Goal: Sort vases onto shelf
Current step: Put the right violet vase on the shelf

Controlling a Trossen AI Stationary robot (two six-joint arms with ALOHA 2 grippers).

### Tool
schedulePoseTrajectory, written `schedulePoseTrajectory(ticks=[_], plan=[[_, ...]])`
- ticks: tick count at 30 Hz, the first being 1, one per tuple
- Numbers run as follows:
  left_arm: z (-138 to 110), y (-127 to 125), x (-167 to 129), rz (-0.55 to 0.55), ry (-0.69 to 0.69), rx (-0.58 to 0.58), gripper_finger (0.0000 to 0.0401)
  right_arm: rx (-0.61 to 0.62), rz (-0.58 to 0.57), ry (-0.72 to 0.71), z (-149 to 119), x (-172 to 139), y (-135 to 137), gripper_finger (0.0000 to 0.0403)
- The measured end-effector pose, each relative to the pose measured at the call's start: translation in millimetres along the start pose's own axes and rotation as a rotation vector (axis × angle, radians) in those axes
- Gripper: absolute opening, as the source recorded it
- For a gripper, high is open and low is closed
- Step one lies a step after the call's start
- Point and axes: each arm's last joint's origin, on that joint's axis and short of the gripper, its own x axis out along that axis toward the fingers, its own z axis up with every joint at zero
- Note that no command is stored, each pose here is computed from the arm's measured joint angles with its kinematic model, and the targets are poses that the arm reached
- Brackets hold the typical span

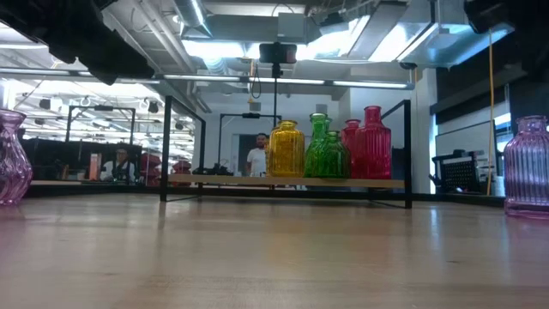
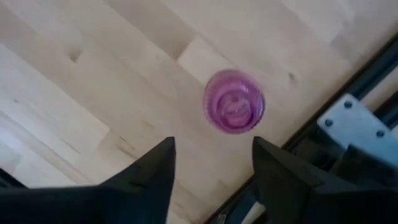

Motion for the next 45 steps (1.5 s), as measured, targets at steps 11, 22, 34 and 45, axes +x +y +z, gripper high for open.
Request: schedulePoseTrajectory(ticks=[11, 22, 34, 45], plan=[[-1, 0, 1, 0.005, 0.003, 0.002, 0.0117, 0.017, -0.048, 0.020, 0, 11, 1, 0.0261], [-4, -1, 4, 0.010, 0.027, 0.016, 0.0117, -0.028, -0.180, 0.041, 9, 32, 20, 0.0230], [-4, -1, 4, 0.010, 0.027, 0.017, 0.0117, -0.025, -0.215, 0.068, 25, 36, 14, 0.0211], [-4, -2, 4, -0.007, 0.033, 0.017, 0.0117, -0.021, -0.188, 0.156, 25, 51, 9, 0.0211]])
